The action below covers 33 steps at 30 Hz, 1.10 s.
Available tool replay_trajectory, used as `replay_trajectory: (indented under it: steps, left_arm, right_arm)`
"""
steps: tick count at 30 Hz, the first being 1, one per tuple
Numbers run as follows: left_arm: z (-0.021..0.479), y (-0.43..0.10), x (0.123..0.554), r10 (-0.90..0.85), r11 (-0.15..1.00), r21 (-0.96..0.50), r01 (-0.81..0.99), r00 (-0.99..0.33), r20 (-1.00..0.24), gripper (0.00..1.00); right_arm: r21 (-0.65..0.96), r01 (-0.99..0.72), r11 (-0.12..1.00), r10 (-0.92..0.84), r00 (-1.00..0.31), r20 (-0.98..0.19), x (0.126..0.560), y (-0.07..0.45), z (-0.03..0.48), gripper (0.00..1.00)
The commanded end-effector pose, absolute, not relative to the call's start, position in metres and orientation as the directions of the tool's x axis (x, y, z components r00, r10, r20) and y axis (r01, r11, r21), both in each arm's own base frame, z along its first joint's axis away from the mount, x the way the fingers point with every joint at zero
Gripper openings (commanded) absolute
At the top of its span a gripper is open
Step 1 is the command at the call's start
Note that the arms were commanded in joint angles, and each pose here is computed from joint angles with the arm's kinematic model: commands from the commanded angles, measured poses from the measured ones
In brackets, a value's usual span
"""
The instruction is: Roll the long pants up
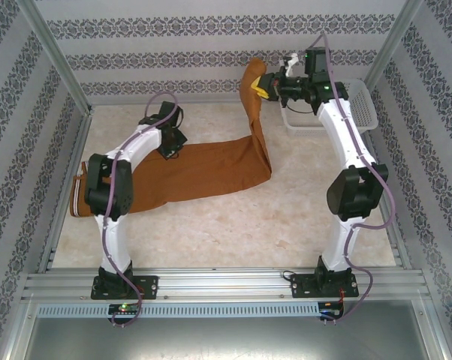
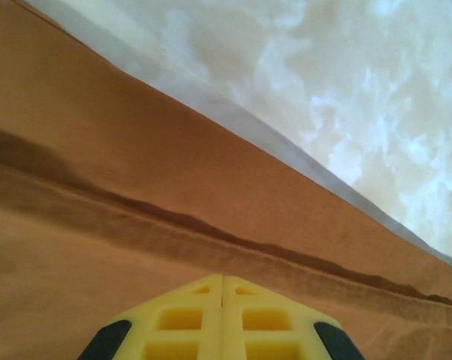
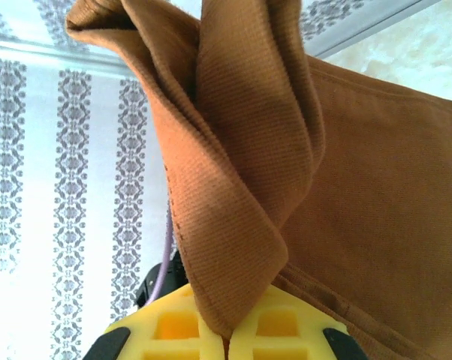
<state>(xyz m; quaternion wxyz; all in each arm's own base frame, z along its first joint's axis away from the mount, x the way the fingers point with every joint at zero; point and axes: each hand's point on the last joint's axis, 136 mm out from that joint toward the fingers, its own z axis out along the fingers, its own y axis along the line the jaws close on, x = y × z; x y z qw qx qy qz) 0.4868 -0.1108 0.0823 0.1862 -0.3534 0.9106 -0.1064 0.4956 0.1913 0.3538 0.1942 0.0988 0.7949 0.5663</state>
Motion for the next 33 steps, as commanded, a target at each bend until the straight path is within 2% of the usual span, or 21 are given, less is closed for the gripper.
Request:
replay_trajectory:
  steps: [1,7,16,24,26,27,28,29,30,31,33]
  left_arm:
    - [0.063,-0.129,0.488,-0.676,0.736,-0.271,-0.62,-0.695,-0.246,0.0]
    - [0.032,-0.181,0.495,-0.635,0.77,-0.258,-0.584,-0.744,-0.208,0.0]
    - [0.012,-0.255,0.507,-0.563,0.816,-0.28,-0.506,-0.806,-0.184,0.0]
    - [0.02,-0.3,0.52,-0.54,0.812,-0.37,-0.452,-0.822,-0.179,0.0]
    - [0.033,-0.321,0.53,-0.513,0.795,-0.467,-0.387,-0.84,-0.179,0.0]
    - [0.044,-0.336,0.537,-0.479,0.783,-0.533,-0.322,-0.858,-0.185,0.1]
    - [0.061,-0.35,0.542,-0.442,0.764,-0.596,-0.249,-0.874,-0.201,0.33]
    - [0.081,-0.359,0.547,-0.415,0.745,-0.642,-0.182,-0.88,-0.232,0.64]
    - [0.099,-0.363,0.55,-0.396,0.738,-0.662,-0.133,-0.879,-0.265,0.89]
    - [0.121,-0.36,0.554,-0.389,0.738,-0.668,-0.094,-0.868,-0.309,1.0]
    - [0.16,-0.348,0.562,-0.388,0.742,-0.669,-0.05,-0.845,-0.367,1.0]
  right_arm:
    - [0.937,-0.11,0.331,0.388,-0.889,-0.241,0.489,0.168,0.372,0.0]
    - [0.936,-0.104,0.337,0.47,-0.843,-0.263,0.483,0.112,0.389,0.0]
    - [0.937,-0.088,0.338,0.612,-0.736,-0.29,0.468,0.017,0.418,0.0]
    - [0.938,-0.096,0.334,0.718,-0.619,-0.319,0.451,-0.051,0.449,0.0]
    - [0.937,-0.099,0.336,0.737,-0.591,-0.326,0.445,-0.065,0.456,0.0]
    - [0.936,-0.099,0.336,0.744,-0.582,-0.329,0.443,-0.069,0.458,0.0]
    - [0.936,-0.099,0.338,0.75,-0.573,-0.331,0.441,-0.073,0.46,0.0]
    - [0.935,-0.1,0.339,0.752,-0.569,-0.333,0.439,-0.073,0.462,0.0]
    - [0.935,-0.1,0.34,0.751,-0.569,-0.335,0.439,-0.072,0.462,0.0]
    - [0.936,-0.099,0.338,0.75,-0.572,-0.332,0.438,-0.07,0.462,0.0]
    - [0.936,-0.106,0.337,0.735,-0.591,-0.331,0.439,-0.058,0.461,0.0]
